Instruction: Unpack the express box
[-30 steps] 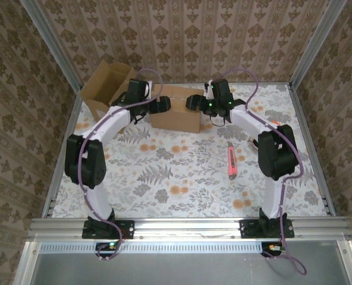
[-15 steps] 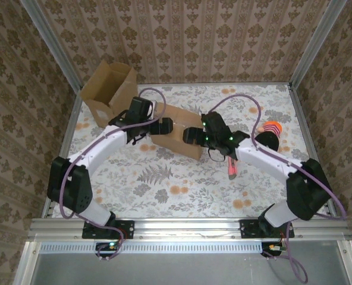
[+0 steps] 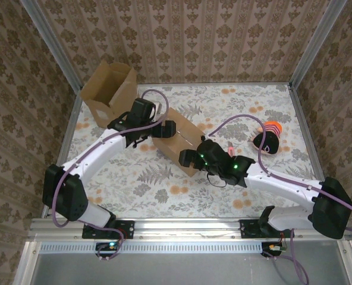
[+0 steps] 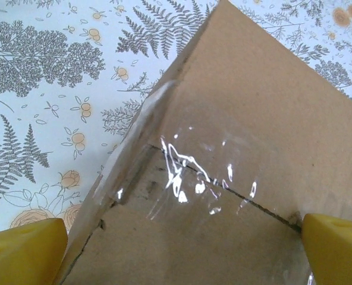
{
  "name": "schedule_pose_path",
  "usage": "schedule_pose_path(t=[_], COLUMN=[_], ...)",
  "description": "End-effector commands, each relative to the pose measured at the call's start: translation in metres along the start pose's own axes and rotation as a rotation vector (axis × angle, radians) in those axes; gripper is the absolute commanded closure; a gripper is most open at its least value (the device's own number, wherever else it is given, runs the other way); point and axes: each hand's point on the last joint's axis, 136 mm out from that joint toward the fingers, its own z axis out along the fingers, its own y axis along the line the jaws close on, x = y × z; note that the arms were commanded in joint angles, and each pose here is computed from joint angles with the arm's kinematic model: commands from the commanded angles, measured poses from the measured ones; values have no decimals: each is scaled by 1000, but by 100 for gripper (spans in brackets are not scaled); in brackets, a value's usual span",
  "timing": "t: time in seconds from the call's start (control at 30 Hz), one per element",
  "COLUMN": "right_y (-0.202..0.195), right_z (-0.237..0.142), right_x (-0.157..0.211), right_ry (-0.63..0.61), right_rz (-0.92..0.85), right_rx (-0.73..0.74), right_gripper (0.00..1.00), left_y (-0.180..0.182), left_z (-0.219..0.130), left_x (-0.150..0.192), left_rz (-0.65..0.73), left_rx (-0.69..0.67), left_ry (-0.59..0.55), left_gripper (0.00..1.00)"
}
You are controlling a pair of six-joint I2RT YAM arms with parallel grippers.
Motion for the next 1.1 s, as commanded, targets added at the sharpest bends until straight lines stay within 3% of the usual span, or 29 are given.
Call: schedule_pose_path(t=[0.0, 0.3, 0.63, 0.77, 0.93, 1.0, 1.07], right_y=[21, 6, 3, -4, -37, -55, -71], right_z=[-15, -36, -47, -60, -92, -101, -105], right_x=[-8, -15, -15, -21, -40, -44, -44], right_ry=[-40, -76, -77, -97, -107, -82, -50], right_rz=[10, -4, 2, -32, -156, -183, -198], right_rx=[-85, -33, -41, -5, 183, 272, 330], right_gripper=[0, 0, 0, 0, 0, 0, 0], left_y=[-35, -16, 9, 12, 21, 28, 33], left_z=[-8, -1, 12, -11, -76, -97, -108], left_x=[-22, -38, -29, -39, -44, -34, -17], left_rz=[43, 31, 12, 19, 32, 22, 10], left_rx=[112, 60, -23, -57, -144, -182, -192], left_ry=[-46, -49, -12, -71, -153, -146, -107], left_gripper=[0, 0, 0, 0, 1, 10, 28])
